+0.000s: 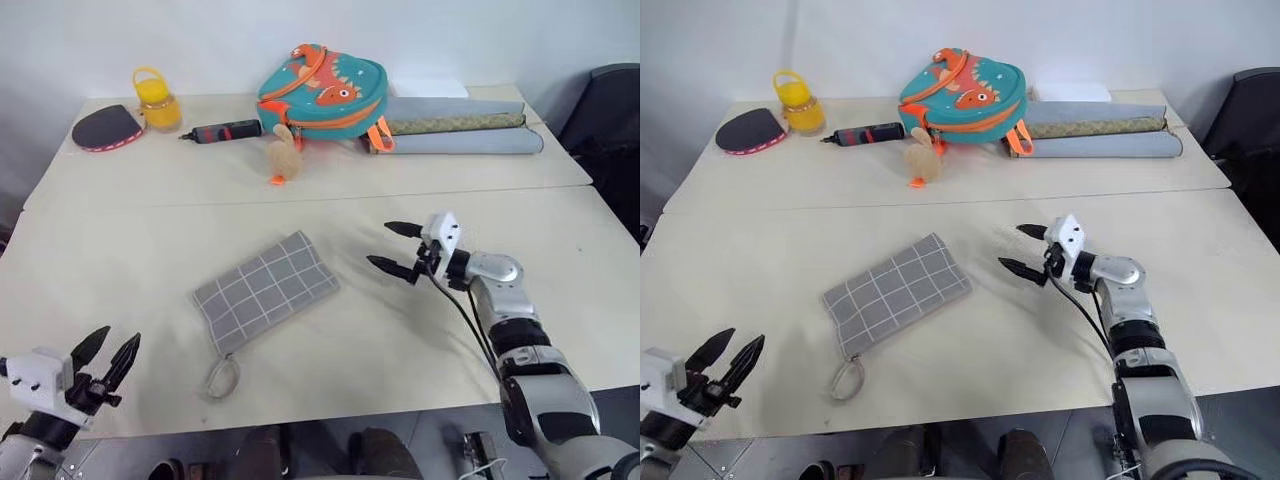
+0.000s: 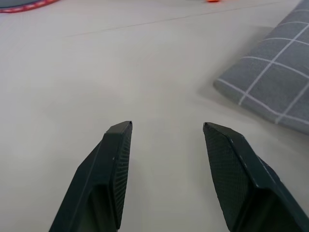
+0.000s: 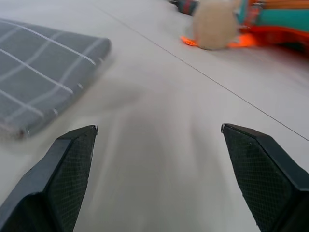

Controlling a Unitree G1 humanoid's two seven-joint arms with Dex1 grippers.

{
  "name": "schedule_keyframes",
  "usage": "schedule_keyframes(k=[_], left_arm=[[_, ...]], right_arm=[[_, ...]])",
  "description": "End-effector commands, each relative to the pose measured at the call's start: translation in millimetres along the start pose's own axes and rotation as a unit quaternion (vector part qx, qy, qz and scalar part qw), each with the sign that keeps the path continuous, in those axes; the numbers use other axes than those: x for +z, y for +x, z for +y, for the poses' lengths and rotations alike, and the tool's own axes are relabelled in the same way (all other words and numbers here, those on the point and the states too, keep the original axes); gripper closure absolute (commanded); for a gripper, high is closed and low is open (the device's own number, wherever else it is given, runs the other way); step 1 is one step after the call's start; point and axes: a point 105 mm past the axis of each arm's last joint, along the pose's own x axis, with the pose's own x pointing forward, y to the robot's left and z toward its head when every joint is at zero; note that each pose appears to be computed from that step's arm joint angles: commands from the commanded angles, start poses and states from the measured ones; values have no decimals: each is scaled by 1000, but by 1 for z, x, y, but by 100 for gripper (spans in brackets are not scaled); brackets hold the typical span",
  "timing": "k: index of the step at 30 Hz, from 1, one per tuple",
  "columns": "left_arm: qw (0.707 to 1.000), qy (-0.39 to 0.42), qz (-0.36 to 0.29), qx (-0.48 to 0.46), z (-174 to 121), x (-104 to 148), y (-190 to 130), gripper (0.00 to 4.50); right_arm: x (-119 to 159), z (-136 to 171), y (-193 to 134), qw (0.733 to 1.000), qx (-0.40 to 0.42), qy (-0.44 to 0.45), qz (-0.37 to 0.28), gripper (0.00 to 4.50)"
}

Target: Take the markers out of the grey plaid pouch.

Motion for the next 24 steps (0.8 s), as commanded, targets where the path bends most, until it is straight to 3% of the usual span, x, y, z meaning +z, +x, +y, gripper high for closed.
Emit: schedule_keyframes(k=[1, 12, 16, 24], left_arm=[[1000, 16, -20, 12, 0, 11, -9, 201], [999, 33, -34, -14, 4, 2, -6, 201], [997, 40, -46, -37, 3, 1, 4, 201], [993, 85, -54, -56, 5, -1, 25, 201]], right_arm=[[5, -2, 3, 1000, 6, -11, -9, 23], [6, 0, 1, 1000, 11, -13, -17, 23], [8, 2, -1, 1000, 10, -10, -23, 114], [44, 33, 42, 993, 29, 14, -117, 403]])
